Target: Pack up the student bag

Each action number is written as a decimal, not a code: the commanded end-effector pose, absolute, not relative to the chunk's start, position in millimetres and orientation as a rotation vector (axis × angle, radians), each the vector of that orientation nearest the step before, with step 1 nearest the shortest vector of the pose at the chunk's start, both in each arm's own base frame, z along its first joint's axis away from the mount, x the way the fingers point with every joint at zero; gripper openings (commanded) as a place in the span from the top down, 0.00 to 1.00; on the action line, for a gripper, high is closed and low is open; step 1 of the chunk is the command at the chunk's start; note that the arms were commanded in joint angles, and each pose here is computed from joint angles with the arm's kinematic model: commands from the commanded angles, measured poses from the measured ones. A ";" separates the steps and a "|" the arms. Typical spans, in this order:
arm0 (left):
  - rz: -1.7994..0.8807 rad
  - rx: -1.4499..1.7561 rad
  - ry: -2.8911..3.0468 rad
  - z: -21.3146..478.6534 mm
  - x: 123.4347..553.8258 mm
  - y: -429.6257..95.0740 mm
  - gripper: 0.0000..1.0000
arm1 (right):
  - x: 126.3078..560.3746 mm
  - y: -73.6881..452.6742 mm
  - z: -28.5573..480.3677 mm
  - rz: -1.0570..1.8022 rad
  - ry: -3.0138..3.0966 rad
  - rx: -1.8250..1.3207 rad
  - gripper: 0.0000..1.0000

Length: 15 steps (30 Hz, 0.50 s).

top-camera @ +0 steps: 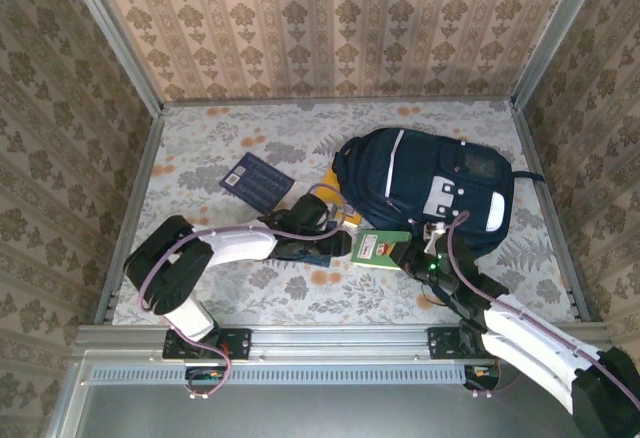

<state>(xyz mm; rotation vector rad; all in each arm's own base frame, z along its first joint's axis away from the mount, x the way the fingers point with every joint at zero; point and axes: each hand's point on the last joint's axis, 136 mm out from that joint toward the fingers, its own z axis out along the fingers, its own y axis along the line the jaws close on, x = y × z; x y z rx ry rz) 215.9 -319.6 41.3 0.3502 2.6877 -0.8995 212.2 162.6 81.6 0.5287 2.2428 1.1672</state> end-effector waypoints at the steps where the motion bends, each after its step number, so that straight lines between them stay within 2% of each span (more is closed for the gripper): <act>1: -0.700 0.181 2.849 4.2 205.6 -267.5 0.35 | 218.2 159.0 94.7 1.122 2.222 0.488 0.92; 9: -0.620 0.200 2.816 16.3 222.1 -238.5 0.34 | 222.7 175.4 113.7 1.201 2.197 0.374 0.93; 12: -0.586 0.194 2.808 22.3 230.0 -225.6 0.33 | 224.1 182.3 124.6 1.224 2.200 0.325 1.00; 15: -0.627 0.213 2.756 43.8 233.8 -224.5 0.31 | 224.8 194.5 148.7 1.325 2.144 0.266 1.00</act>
